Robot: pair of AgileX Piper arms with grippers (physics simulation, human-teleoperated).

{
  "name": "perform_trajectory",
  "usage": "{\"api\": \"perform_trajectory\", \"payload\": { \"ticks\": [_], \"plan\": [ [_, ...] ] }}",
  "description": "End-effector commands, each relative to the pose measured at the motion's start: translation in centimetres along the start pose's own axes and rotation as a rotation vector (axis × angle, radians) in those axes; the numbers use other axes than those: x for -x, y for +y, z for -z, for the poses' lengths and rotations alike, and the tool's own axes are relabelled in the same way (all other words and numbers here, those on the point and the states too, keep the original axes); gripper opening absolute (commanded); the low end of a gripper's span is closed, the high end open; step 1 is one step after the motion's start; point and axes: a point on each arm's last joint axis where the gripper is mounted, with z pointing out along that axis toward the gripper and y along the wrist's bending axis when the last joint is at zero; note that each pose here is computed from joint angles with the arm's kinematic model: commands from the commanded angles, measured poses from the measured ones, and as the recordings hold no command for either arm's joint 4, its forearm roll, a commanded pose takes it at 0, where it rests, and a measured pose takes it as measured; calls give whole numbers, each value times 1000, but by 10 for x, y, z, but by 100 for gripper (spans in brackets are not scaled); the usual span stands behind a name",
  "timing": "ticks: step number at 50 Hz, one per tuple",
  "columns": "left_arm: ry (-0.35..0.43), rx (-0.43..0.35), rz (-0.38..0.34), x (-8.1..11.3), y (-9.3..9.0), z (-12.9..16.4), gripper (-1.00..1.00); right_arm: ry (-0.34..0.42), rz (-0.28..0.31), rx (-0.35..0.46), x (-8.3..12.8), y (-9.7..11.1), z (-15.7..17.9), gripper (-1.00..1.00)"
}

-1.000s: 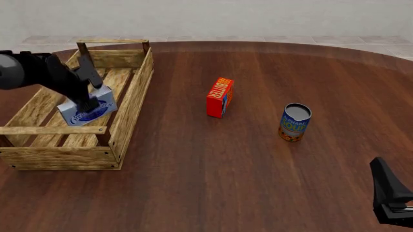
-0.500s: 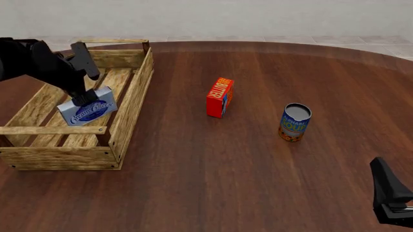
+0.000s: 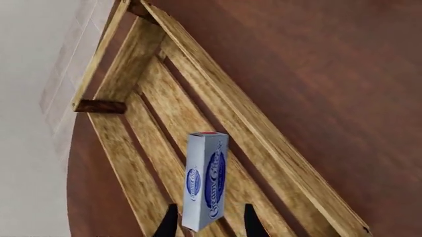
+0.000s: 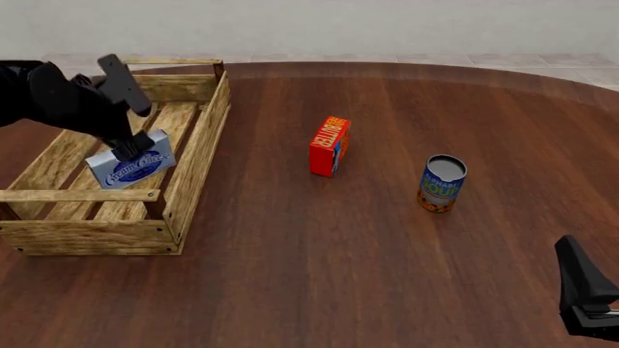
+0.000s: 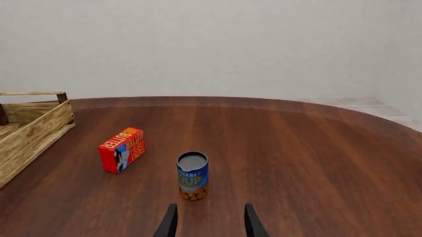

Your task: Pick up the cream cheese and put it in the tray.

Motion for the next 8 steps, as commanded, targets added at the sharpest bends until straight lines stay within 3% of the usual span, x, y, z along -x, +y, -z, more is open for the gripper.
{"api": "perform_trajectory", "payload": {
  "ticks": [1, 8],
  "plan": [
    [-41, 32, 76, -4, -14, 12, 100, 0, -1, 0, 0, 0, 0, 100],
    [-81, 62, 138, -3, -18, 26, 100, -1, -1, 0, 0, 0, 0, 100]
  ]
}}
